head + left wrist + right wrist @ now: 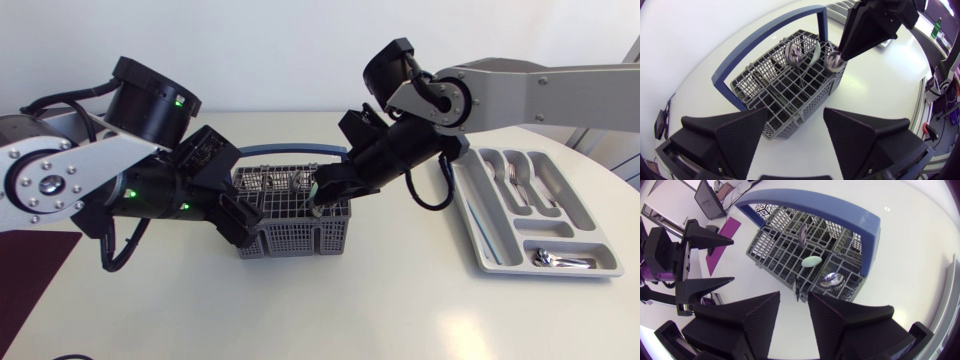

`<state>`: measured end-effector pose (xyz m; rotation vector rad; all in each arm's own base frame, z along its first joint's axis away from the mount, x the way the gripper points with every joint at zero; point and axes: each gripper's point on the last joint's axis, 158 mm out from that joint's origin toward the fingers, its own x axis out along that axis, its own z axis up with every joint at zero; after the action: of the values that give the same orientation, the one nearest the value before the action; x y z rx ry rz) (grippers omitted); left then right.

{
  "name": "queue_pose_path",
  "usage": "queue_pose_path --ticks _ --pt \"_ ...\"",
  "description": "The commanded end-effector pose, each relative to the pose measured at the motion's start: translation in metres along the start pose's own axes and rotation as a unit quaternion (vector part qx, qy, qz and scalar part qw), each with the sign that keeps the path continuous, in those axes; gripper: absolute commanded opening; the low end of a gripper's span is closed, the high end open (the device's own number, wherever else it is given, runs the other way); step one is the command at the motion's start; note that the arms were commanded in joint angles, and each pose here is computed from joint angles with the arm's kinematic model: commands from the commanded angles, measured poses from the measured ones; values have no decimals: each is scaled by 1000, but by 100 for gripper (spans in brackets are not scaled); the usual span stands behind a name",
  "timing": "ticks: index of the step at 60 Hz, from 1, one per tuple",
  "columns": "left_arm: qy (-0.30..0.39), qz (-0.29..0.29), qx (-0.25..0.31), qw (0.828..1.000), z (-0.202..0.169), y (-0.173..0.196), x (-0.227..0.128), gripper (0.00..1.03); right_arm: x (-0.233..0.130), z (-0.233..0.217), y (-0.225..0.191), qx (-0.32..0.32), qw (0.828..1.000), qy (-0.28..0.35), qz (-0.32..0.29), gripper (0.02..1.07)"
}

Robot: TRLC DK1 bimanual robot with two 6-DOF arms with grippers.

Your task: Transfer all utensils from the basket to the drawer tray.

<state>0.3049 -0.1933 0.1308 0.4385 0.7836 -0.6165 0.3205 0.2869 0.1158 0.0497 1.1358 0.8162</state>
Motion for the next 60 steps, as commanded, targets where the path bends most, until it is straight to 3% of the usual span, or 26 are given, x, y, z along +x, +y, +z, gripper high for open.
queue_pose_path --ticks 1,18,30,38,60 --pt "-1 -1 8 1000 -4 -4 0 78 0 -11 -3 3 1000 10 -3 47" --pt "3 -4 10 1000 -7 -7 2 78 13 -10 -5 -1 1000 16 -2 29" --pt "4 -5 13 1000 -8 -7 2 78 22 -10 -5 -3 1000 21 -1 23" --pt "2 -4 13 1000 -7 -7 2 78 26 -10 -6 -6 1000 24 -1 11" --pt "3 -5 15 1000 -8 -8 3 79 28 -6 0 -26 999 24 3 8"
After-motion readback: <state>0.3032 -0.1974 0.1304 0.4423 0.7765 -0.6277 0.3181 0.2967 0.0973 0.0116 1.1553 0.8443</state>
